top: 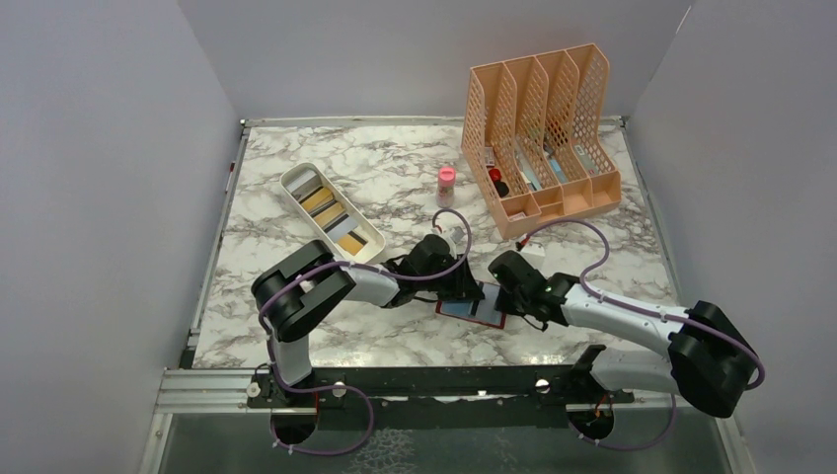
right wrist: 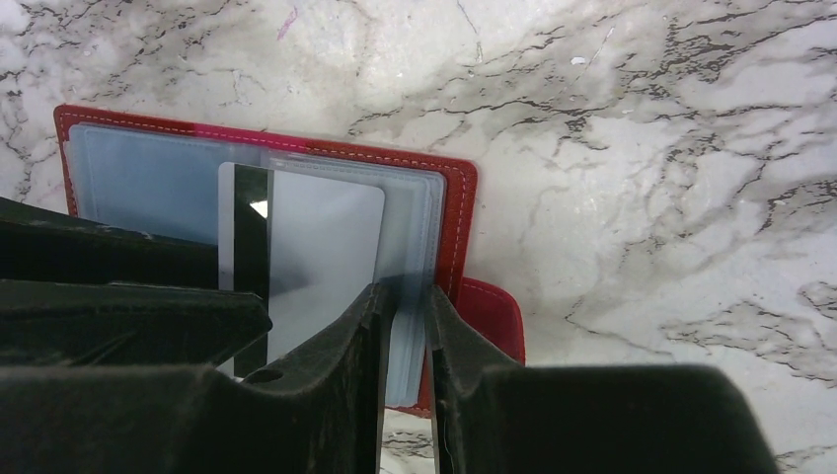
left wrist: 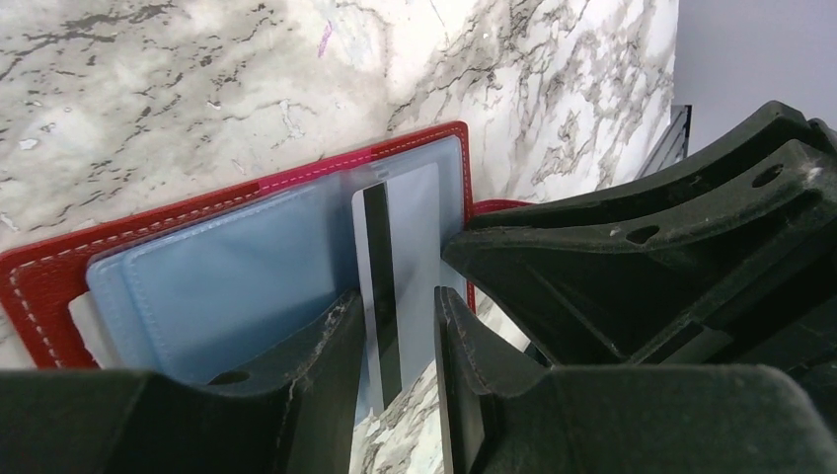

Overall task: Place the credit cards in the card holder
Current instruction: Insert the credit card into the card holder.

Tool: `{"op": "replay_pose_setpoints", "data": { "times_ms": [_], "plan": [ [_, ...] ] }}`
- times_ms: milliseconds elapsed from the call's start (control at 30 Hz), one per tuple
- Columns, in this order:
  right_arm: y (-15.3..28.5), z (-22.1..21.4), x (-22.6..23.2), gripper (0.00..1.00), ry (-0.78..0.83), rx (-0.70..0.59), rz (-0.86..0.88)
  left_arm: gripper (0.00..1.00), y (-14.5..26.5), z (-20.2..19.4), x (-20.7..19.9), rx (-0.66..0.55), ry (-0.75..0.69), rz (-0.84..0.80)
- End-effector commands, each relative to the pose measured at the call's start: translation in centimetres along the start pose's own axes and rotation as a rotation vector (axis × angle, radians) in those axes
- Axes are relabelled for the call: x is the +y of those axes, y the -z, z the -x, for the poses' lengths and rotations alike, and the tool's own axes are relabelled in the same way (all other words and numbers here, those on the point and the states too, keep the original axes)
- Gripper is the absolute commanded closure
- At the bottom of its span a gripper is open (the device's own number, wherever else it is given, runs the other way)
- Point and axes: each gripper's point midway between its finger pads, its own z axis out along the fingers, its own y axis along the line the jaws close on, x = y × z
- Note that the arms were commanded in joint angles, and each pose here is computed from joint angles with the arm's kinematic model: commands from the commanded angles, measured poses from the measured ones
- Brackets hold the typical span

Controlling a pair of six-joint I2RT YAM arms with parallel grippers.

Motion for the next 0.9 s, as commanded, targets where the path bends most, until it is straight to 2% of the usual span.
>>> {"op": "replay_pose_setpoints", "data": {
  "times_ms": [0, 333, 467, 667, 867],
  "plan": [
    [-0.4, -0.5, 0.2, 0.76, -0.013, 0.015, 0.009, 0.65, -0.6, 0.0, 0.1, -0.005, -0.031, 0.024],
    [0.8, 1.1, -0.6, 0.76, -0.02, -0.03, -0.052, 0.64, -0.8, -0.4, 0.3, -0.004, -0.029, 0.036],
    [1.3, 1.7, -2.2, 0.76, -0.058, -0.075, -0.118, 0.64, -0.8, -0.3, 0.4, -0.007, -0.029, 0.039],
    [1.2, 0.9, -4.7, 0.76, -0.11, -0.073, -0.246, 0.64, -0.6, 0.0, -0.1, -0.017, -0.037, 0.032],
    [0.5, 0.2, -4.2, 0.76, -0.135, -0.052, -0.221, 0.64, -1.1, -0.4, -0.6, -0.004, -0.045, 0.021]
  ]
}}
